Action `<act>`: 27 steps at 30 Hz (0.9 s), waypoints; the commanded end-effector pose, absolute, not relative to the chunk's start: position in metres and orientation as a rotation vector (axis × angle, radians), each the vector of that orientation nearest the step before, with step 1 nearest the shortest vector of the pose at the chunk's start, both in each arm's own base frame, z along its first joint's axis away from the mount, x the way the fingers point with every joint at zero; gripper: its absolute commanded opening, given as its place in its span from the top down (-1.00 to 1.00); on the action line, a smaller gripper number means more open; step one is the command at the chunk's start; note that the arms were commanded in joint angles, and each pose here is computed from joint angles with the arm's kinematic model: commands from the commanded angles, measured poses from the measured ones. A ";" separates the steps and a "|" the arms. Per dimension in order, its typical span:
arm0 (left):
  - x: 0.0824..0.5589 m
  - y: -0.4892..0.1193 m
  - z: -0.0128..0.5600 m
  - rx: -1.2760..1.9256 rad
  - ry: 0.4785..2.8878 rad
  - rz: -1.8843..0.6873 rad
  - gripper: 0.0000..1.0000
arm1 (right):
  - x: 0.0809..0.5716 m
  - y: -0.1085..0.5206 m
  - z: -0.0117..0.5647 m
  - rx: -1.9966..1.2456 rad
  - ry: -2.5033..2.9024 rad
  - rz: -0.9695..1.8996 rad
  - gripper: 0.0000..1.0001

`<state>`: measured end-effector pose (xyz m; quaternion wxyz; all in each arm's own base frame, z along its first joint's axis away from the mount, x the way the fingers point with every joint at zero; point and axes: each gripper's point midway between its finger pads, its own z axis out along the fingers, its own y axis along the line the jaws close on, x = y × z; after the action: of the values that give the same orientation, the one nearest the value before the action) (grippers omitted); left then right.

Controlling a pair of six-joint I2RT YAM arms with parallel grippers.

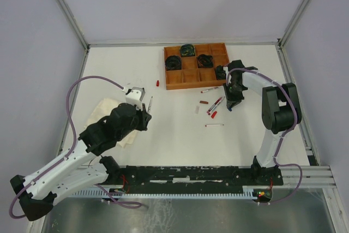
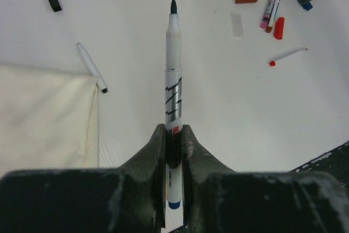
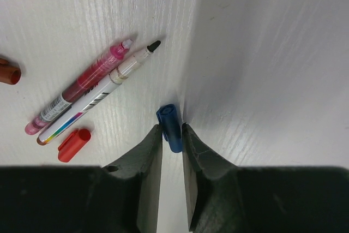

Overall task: Insert the pens into the pen caps
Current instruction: Insert the pen cap onto the pen.

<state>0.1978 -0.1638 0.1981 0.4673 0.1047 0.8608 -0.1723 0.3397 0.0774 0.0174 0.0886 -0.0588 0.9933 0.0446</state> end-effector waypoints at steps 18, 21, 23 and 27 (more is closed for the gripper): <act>0.203 -0.168 0.200 0.264 2.094 -0.421 0.95 | 0.358 0.079 0.014 -0.137 2.918 0.126 0.42; 0.203 -0.169 0.199 0.268 2.098 -0.419 0.95 | 0.359 0.078 0.013 -0.140 2.918 0.114 0.41; 0.203 -0.169 0.199 0.269 2.098 -0.419 0.94 | 0.360 0.077 0.012 -0.142 2.921 0.107 0.37; 0.204 -0.169 0.199 0.266 2.095 -0.420 0.95 | 0.362 0.078 0.010 -0.141 2.919 0.106 0.39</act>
<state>0.1988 -0.1652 0.1897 0.4568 0.1088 0.8676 -0.1637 0.3449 0.0774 0.0131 0.0894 -0.0531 0.9937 0.0412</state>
